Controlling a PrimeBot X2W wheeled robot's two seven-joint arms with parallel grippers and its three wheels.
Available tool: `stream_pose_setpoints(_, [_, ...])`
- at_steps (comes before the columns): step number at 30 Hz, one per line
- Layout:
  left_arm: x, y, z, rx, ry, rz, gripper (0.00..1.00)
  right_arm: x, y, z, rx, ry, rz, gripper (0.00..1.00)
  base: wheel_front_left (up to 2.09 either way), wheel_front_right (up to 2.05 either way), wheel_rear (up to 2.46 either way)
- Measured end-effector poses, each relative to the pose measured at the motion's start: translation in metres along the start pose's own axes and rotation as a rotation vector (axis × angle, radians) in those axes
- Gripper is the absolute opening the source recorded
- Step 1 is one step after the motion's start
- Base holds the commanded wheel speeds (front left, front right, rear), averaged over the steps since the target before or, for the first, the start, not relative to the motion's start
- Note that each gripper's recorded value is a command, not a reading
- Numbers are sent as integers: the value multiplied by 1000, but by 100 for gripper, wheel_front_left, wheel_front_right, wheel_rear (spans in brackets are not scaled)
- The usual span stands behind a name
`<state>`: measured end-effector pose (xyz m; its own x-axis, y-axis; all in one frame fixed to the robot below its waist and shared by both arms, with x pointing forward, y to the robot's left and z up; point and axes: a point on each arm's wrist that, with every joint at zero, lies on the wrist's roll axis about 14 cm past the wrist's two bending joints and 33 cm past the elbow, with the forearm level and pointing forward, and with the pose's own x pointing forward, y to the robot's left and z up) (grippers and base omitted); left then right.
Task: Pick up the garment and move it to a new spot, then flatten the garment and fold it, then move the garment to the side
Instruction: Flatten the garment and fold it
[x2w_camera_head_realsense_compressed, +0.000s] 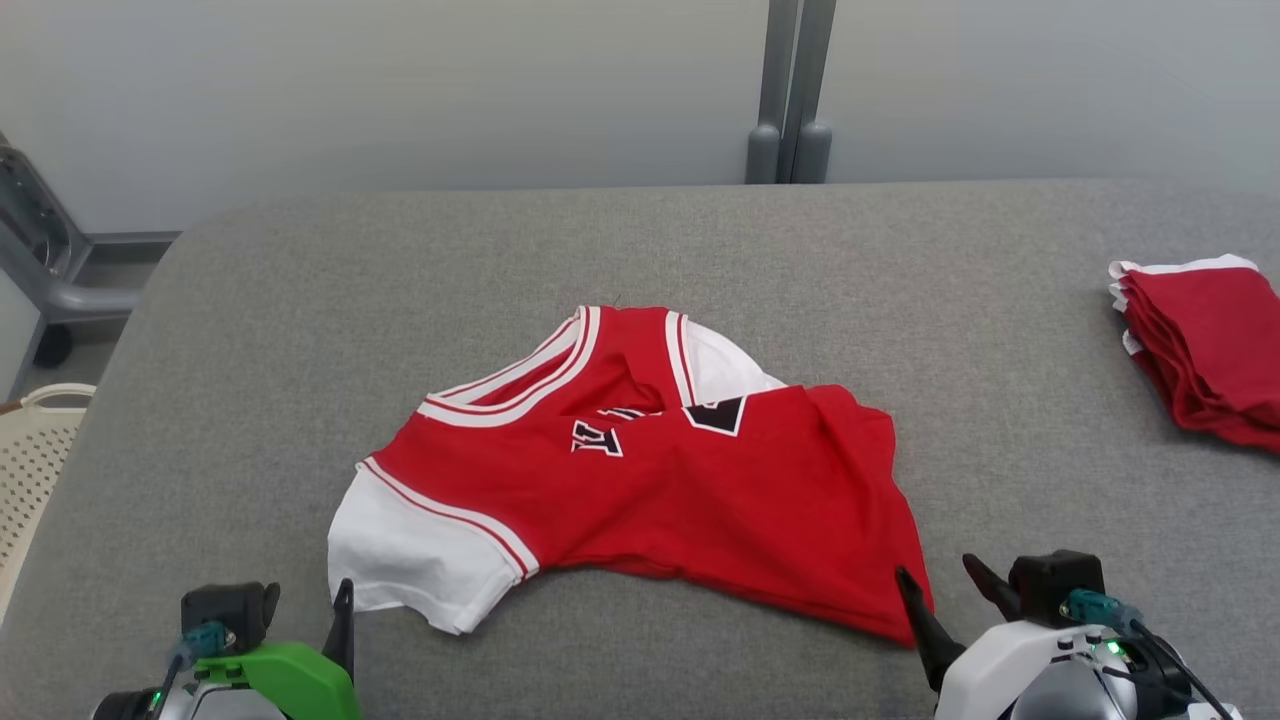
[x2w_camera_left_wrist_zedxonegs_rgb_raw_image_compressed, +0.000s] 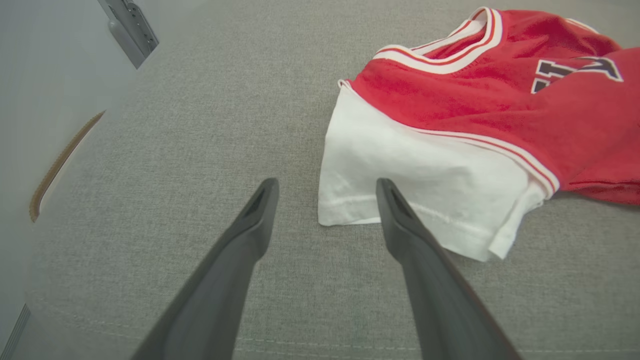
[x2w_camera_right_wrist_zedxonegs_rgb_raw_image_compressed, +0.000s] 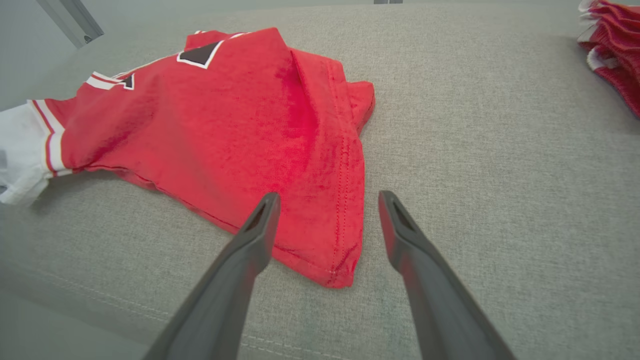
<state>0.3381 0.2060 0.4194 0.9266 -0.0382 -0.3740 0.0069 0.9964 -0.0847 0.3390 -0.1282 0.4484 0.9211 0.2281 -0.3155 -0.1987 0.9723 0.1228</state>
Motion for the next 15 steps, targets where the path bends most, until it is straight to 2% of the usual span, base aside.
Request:
stream_pose_setpoints(7, [34, 2, -20, 61, 162, -9, 100, 19, 0, -6, -16, 67, 10, 100, 0, 0, 0])
stream_pose_setpoints(15, [51, 6, -52, 40, 304, 14, 100, 29, -3, -29, -6, 154, 8, 100, 0, 0, 0])
